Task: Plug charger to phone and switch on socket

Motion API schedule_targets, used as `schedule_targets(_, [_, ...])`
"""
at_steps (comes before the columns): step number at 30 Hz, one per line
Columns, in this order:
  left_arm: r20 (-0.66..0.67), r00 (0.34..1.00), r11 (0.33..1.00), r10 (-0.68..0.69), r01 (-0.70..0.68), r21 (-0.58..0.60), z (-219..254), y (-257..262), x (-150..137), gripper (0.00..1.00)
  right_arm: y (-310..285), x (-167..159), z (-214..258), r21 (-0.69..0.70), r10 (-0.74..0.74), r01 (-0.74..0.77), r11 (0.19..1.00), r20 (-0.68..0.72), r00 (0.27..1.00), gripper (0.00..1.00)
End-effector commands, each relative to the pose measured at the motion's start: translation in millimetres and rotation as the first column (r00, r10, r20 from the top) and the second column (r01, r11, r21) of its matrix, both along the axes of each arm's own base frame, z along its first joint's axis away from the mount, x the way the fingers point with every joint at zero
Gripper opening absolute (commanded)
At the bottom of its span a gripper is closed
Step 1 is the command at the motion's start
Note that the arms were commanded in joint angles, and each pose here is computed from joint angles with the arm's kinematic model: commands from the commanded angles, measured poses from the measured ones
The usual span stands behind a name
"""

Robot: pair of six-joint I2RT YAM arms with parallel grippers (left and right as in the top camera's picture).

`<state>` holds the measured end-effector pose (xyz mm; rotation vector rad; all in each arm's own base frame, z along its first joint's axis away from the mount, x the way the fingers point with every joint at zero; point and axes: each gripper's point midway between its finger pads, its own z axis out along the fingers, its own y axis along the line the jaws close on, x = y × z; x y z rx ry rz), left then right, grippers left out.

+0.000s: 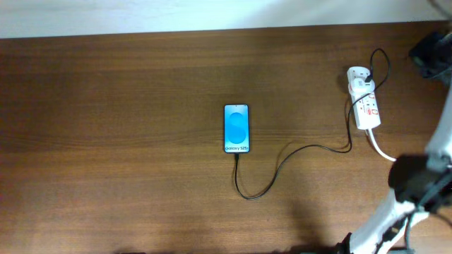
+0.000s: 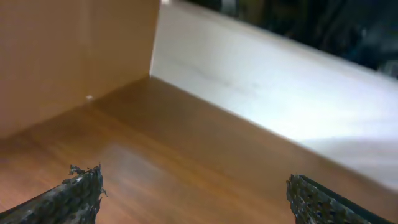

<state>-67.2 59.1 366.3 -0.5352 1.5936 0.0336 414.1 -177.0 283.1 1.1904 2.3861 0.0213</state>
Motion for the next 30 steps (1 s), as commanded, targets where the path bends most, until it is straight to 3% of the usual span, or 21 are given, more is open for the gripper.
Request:
schedule_targets(1, [0.085,0.995,0.999,0.049,-0.048,-0.011,-8.9,-2.5,-23.2,0.99,56.4,-27.4,127.0,0.008,0.129,-0.143,0.990,0.389,0.912,0.04])
schedule_targets(4, [0.152,0.986,0.998,0.061,-0.060,-0.012,-9.6,-4.4,-39.8,0.99,95.3,-61.9,223.5,-0.108,0.252,-0.241,0.965,0.648,0.719,0.04])
schedule_targets(7, [0.166,0.984,0.998,0.062,-0.062,-0.010,-7.8,-4.7,-44.0,0.99,112.2,-101.6,268.4,-0.201,0.297,-0.222,0.954,0.727,0.619,0.05])
schedule_targets(11, [0.170,0.983,0.998,0.062,-0.061,-0.010,-7.2,-4.6,-45.0,0.99,126.1,-135.2,281.9,-0.270,0.350,-0.223,0.937,0.730,0.587,0.08])
schedule_targets(19, [0.264,0.963,0.998,0.050,-0.036,-0.058,15.6,-6.8,-35.0,0.99,137.8,-147.8,288.2,-0.277,0.372,-0.251,0.928,0.743,0.556,0.15])
schedule_targets(23, [0.161,0.987,0.998,0.019,-0.009,-0.057,4.7,-9.2,23.6,0.99,141.8,-157.6,294.5,-0.293,0.380,-0.243,0.925,0.753,0.538,0.19])
schedule_targets(30, [0.098,0.991,0.993,-0.091,0.098,-0.063,-27.3,-21.1,160.6,0.99,145.0,-167.3,299.6,-0.307,0.385,-0.233,0.923,0.760,0.524,0.24])
